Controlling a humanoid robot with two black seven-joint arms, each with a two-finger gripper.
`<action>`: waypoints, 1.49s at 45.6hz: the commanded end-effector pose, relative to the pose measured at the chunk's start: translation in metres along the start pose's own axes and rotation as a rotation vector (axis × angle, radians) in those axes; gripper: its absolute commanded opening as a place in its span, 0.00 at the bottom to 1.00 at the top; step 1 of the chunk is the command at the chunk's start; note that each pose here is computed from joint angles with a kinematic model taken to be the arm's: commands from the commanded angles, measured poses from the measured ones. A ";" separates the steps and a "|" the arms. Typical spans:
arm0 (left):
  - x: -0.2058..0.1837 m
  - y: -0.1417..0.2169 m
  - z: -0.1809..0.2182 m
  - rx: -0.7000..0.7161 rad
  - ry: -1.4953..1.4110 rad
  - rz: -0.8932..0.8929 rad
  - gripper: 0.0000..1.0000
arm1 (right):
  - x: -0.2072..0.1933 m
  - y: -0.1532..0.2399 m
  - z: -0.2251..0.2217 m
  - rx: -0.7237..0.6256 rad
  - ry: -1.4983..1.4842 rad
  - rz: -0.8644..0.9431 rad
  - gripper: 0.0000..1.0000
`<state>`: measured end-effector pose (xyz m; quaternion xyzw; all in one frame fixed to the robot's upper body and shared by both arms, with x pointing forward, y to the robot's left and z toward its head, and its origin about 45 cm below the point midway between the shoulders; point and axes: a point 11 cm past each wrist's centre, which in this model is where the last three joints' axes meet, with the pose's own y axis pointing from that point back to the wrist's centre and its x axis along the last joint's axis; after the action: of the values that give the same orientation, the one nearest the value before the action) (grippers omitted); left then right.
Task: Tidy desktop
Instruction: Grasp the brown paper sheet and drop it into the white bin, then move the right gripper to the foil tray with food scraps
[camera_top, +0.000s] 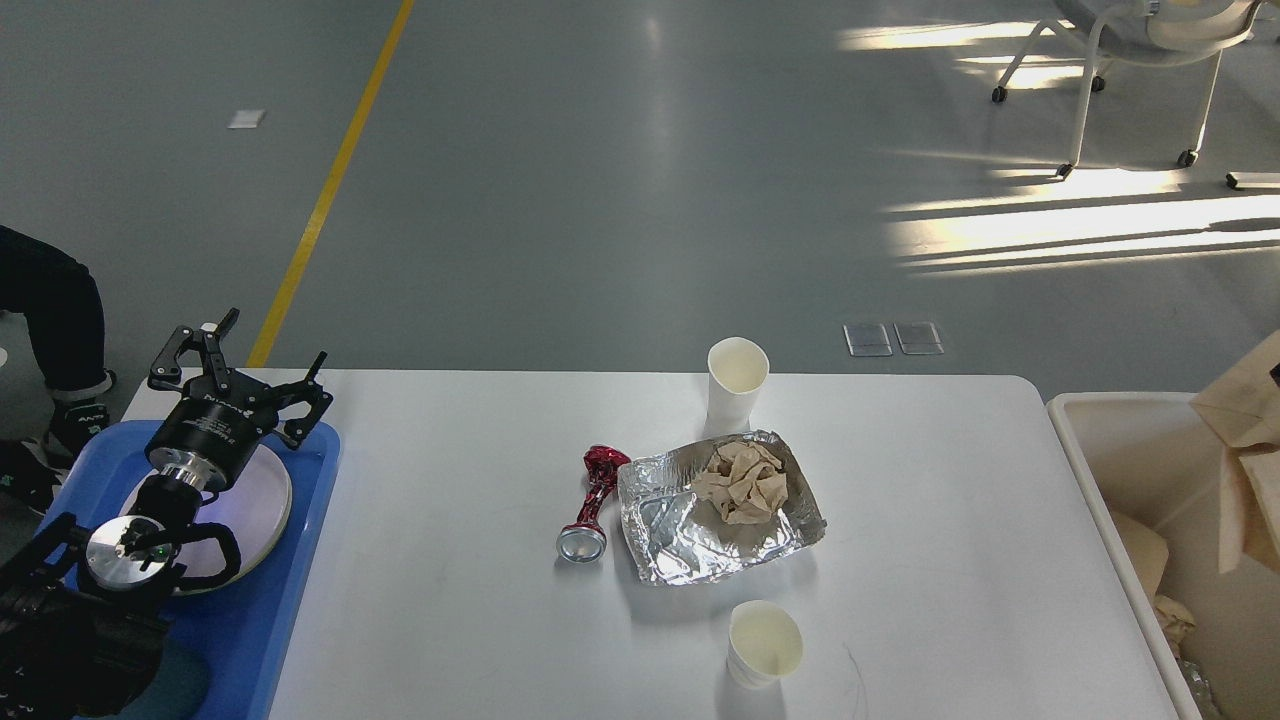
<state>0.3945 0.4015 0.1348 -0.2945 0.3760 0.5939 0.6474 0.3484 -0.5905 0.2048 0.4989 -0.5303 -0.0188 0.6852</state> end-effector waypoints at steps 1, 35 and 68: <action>0.000 0.000 0.000 0.001 -0.001 0.000 0.96 | -0.041 -0.017 0.031 -0.052 -0.023 0.011 1.00; 0.000 0.000 0.000 0.001 -0.001 0.000 0.96 | -0.053 0.096 -0.231 0.382 0.229 -0.208 1.00; 0.000 0.000 0.000 -0.002 0.001 0.000 0.96 | -0.072 0.275 -0.324 0.550 0.623 -0.530 1.00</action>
<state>0.3945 0.4015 0.1348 -0.2945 0.3760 0.5939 0.6474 0.4228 -0.1935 0.3877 0.7593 -0.1496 0.1184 0.6222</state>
